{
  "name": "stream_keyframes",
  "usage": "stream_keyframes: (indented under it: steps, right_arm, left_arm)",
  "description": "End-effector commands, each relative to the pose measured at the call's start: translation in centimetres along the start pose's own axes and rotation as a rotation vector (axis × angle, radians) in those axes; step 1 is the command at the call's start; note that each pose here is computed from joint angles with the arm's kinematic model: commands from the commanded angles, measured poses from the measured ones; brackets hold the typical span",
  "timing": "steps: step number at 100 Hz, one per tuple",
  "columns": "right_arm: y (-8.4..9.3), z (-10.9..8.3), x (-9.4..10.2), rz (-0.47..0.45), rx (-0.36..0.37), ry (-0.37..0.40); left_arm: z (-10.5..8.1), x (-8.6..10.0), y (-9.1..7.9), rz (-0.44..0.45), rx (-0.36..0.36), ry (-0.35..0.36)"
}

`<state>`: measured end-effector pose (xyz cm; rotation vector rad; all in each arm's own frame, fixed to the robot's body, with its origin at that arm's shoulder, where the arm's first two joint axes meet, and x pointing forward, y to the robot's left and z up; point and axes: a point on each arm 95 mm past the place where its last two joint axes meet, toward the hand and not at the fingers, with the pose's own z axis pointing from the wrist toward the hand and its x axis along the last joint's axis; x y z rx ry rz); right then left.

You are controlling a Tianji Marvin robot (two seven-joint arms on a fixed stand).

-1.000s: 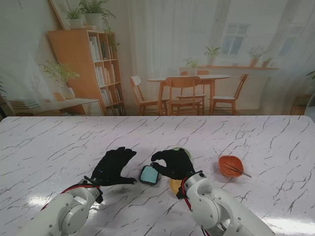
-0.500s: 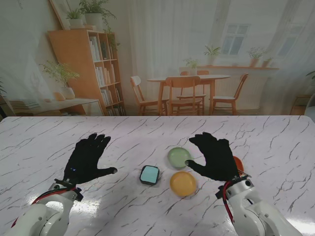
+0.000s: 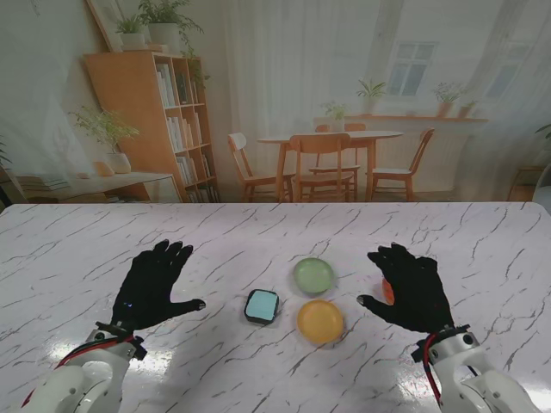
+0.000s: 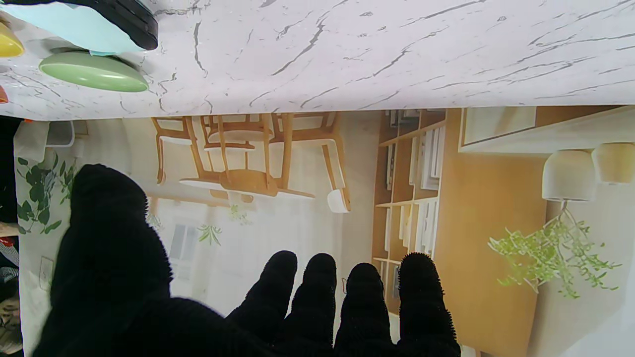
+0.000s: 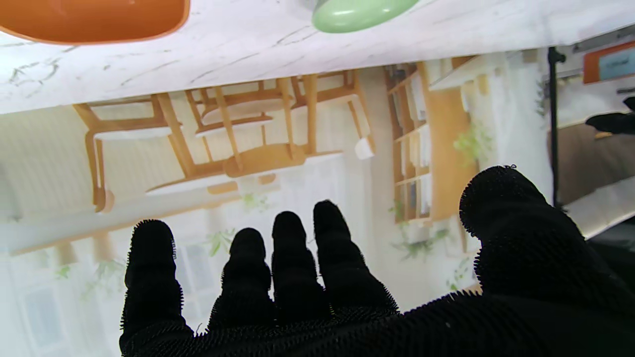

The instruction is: Refill the pill box with tweezers

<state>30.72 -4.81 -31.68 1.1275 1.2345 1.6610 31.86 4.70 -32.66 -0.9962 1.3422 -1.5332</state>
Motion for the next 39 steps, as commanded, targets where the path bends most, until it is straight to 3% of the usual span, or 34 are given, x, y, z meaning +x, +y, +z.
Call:
stream_keyframes:
  steps: [1, 39]
  right_arm:
    - [-0.74, -0.74, -0.22, 0.016, 0.011, -0.013]
    - [-1.06, -0.55, 0.13, 0.025, 0.013, 0.002]
  left_arm:
    - [-0.06, 0.34, 0.46, -0.023, -0.019, 0.022]
    - [-0.45, 0.28, 0.96, -0.036, -0.025, 0.011]
